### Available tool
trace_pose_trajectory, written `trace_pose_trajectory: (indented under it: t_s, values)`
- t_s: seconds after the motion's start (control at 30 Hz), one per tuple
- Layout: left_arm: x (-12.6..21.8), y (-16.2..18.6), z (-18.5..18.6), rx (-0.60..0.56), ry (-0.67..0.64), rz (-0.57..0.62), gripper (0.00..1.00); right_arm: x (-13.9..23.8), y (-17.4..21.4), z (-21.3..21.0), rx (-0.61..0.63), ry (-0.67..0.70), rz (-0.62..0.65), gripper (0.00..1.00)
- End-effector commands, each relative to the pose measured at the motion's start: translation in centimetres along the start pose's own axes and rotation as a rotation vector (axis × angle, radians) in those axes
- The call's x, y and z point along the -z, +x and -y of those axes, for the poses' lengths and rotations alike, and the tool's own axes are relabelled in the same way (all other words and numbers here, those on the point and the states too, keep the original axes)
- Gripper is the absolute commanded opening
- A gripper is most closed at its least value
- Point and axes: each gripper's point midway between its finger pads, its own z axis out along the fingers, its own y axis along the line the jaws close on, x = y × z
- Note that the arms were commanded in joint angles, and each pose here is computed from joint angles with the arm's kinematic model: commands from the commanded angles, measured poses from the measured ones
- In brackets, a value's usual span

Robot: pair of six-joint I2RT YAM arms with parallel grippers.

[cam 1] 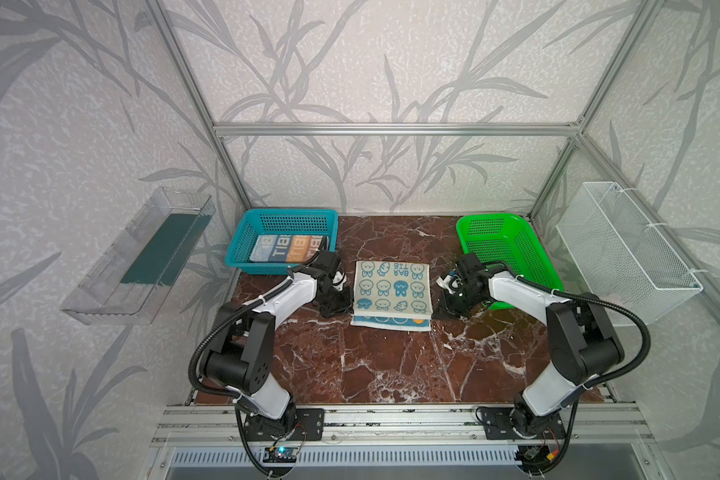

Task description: Fold and stack the towels

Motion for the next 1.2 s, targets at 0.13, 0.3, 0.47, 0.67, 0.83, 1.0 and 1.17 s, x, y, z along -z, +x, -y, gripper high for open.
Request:
trace_pose_trajectory:
  t_s: [0.13,0.3,0.47,0.67,0.83,1.0,1.17]
  values:
    - [-0.7,0.6,-2.2,0.026,-0.067,0.033,0.0,-1.5,1.3,3.1,-0.059,0.11,-0.021,0.0]
    - [-1.4,1.6,-2.9,0.029,-0.083,0.007,0.0,-3.0,2.0,4.4,-0.081,0.138,-0.055,0.0]
    - [-1.5,1.8,-3.2,0.027,-0.101,0.005,0.0,-4.0,2.5,5.1,-0.086,0.158,-0.072,0.0]
    - [-1.9,2.1,-3.7,0.028,-0.131,-0.017,0.0,-4.4,2.7,5.8,-0.091,0.181,-0.079,0.0]
    - [-2.1,2.4,-4.0,0.033,-0.163,-0.044,0.0,-3.9,2.3,5.4,-0.075,0.193,-0.075,0.02]
    - [-1.3,1.6,-3.5,0.016,-0.184,-0.026,0.12,-2.6,1.6,3.8,-0.03,0.182,-0.05,0.29]
    - [0.5,-0.2,-2.1,-0.006,-0.188,0.017,0.58,0.5,0.2,0.4,0.03,0.14,0.02,0.63]
